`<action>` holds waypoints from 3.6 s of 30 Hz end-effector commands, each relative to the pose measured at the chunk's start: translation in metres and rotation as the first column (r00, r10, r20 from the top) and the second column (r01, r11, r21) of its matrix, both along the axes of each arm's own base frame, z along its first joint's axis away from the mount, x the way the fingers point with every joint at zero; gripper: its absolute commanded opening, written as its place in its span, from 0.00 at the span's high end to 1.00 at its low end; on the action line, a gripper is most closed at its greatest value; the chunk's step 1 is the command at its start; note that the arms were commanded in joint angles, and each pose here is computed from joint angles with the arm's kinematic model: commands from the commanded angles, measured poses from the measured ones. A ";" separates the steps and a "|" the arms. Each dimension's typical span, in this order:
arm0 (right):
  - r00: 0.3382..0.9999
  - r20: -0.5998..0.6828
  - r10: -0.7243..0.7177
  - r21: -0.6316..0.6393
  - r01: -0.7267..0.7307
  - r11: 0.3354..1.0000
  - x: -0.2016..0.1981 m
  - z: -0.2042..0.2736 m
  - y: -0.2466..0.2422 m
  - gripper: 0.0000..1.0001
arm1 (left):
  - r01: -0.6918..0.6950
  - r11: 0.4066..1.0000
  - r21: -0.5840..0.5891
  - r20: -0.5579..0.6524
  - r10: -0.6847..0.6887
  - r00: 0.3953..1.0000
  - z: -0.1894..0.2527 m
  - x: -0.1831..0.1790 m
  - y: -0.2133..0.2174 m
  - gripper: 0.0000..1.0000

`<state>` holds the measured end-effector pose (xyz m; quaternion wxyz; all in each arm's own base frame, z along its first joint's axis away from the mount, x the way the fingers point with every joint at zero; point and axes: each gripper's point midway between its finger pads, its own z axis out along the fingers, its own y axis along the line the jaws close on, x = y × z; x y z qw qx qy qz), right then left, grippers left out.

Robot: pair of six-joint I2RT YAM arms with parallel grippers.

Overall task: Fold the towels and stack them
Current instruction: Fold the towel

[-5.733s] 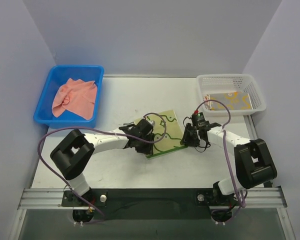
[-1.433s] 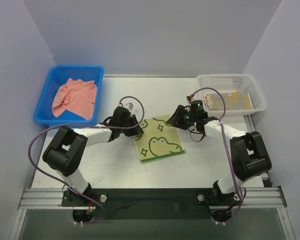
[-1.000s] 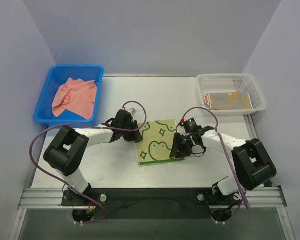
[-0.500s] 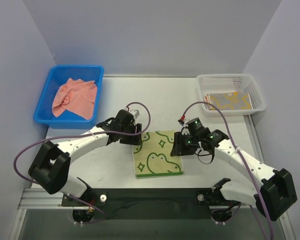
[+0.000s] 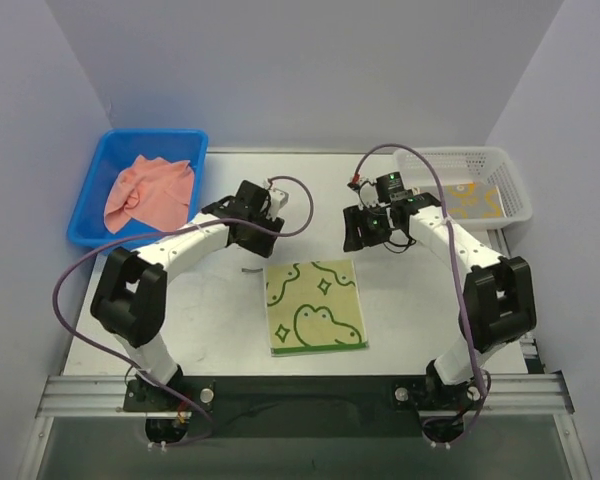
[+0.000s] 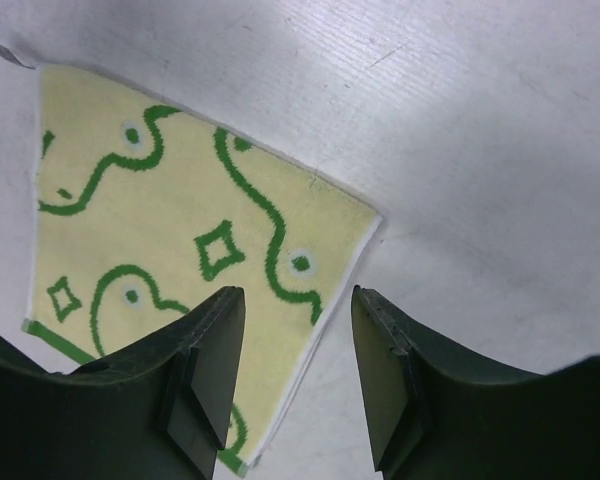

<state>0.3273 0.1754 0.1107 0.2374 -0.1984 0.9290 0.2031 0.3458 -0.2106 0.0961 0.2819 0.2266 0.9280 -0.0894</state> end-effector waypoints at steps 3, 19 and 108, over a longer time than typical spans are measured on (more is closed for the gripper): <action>0.989 -0.017 0.150 -0.020 -0.151 0.988 0.012 -0.013 0.003 0.55 | 0.114 0.993 0.015 -0.085 -0.112 0.990 -0.019 0.006 -0.005 0.44; 0.966 -0.120 0.230 -0.053 -0.238 0.970 0.029 -0.063 0.006 0.56 | 0.157 0.987 -0.028 -0.261 -0.158 0.952 -0.063 -0.015 -0.005 0.50; 0.980 0.162 0.113 -0.413 -0.037 0.910 -0.047 -0.031 -0.017 1.00 | 0.000 0.997 -0.074 0.057 0.005 0.998 0.006 -0.045 0.009 1.00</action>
